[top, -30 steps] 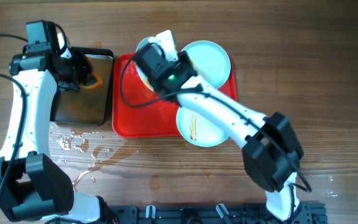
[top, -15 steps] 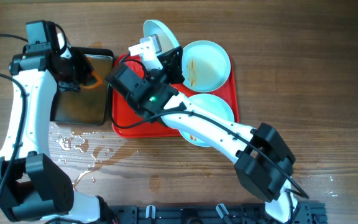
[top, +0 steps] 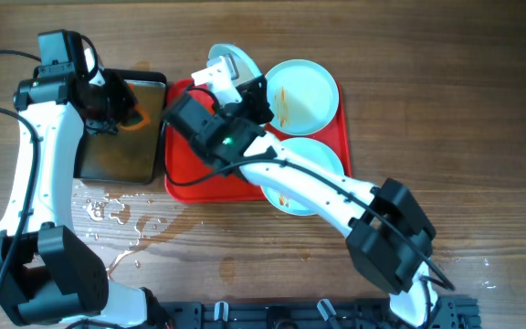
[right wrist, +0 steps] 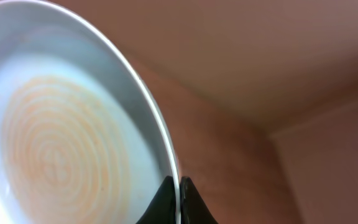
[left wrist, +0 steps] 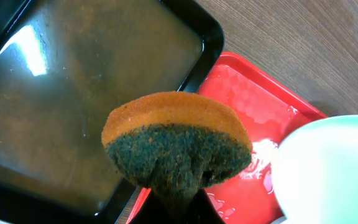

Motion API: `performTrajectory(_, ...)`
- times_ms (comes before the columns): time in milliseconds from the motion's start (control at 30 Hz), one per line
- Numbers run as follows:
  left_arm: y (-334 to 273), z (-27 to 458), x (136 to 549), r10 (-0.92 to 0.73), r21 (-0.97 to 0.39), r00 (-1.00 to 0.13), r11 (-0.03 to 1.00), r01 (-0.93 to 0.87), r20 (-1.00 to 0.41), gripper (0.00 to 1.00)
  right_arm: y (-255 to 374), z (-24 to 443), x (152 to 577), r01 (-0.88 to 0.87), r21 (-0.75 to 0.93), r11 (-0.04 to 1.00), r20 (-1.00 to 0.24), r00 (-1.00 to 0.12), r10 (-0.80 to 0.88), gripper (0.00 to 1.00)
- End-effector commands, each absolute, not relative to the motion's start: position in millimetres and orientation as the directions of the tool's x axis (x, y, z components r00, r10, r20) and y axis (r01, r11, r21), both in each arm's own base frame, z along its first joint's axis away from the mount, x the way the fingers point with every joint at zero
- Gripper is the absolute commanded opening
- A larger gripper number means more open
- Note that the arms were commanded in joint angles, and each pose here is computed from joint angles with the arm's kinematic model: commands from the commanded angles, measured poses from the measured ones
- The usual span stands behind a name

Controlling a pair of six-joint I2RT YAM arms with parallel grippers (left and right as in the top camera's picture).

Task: Clean dirty plates on tray and stack at the side
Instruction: 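Lift the cleaned left plate with right gripper and place it right of tray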

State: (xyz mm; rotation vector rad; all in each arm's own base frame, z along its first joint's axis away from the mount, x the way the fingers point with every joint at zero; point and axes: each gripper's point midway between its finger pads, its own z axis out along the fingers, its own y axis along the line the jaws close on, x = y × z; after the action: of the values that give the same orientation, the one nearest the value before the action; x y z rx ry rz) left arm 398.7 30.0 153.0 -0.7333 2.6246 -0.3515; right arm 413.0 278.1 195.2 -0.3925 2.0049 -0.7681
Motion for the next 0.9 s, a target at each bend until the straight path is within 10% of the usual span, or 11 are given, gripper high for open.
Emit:
performTrajectory(0, 34, 156, 401, -0.529, -0.325, -0.785, 0.840, -0.433, -0.321, 0.04, 271, 201, 421, -0.104, -0.354, 0.930, -0.715, -0.611, -0.340, 0.04)
performTrajectory(333, 34, 155, 400, -0.532, -0.325, -0.786, 0.839, -0.437, -0.317, 0.04, 141, 229, 464, -0.146, 0.348, 0.926, -0.576, -0.813, 0.088, 0.04)
performTrajectory(867, 34, 154, 400, -0.531, -0.324, -0.787, 0.839, -0.438, -0.314, 0.04, -113, 80, 402, 0.554, 0.231, 0.800, -0.317, -0.734, 0.600, 0.04)
